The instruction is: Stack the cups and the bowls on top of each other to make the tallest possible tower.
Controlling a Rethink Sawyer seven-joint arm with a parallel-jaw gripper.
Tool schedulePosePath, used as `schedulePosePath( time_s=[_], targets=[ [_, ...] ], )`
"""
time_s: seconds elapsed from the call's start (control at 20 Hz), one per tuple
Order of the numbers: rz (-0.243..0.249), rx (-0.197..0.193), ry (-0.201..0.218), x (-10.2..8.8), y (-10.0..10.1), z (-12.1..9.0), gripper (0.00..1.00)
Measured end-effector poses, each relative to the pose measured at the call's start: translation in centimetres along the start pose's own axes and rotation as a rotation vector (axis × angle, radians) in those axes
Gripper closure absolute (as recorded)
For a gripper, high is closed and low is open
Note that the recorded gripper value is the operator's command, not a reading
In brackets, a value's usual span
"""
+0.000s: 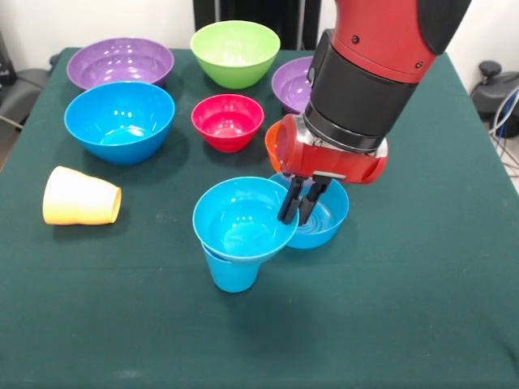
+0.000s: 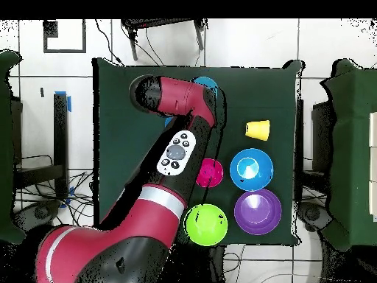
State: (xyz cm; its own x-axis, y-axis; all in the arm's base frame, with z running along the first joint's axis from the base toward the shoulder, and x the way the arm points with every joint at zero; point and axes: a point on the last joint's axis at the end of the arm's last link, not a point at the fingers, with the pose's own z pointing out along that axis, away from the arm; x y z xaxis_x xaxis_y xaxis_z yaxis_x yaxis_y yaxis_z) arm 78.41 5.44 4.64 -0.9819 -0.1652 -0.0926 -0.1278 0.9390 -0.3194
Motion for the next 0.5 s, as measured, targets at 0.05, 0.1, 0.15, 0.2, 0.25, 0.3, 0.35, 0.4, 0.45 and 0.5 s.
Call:
schedulePosePath(
  time_s=[0.05, 0.1, 0.15, 0.2, 0.25, 0.3, 0.35, 0.4, 0.45, 0.5],
  targets=[
    [0.0, 0.0, 0.0, 0.0, -0.01, 0.0, 1.0],
    [0.001, 0.0, 0.0, 0.0, -0.07, 0.01, 1.0],
    [0.001, 0.0, 0.0, 0.0, -0.11, 0.02, 1.0],
    [0.002, 0.0, 0.0, 0.01, -0.15, 0.04, 1.0],
    [0.003, 0.0, 0.001, 0.02, -0.26, 0.08, 1.0],
    [0.004, 0.0, 0.001, 0.02, -0.33, 0.09, 1.0],
    [0.005, 0.0, 0.002, 0.04, -0.42, 0.13, 1.0],
    [0.007, 0.0, 0.002, 0.05, -0.51, 0.16, 1.0],
    [0.008, 0.0, 0.003, 0.07, -0.6, 0.19, 1.0],
    [0.009, 0.001, 0.004, 0.12, -0.7, 0.23, 1.0]
  ],
)
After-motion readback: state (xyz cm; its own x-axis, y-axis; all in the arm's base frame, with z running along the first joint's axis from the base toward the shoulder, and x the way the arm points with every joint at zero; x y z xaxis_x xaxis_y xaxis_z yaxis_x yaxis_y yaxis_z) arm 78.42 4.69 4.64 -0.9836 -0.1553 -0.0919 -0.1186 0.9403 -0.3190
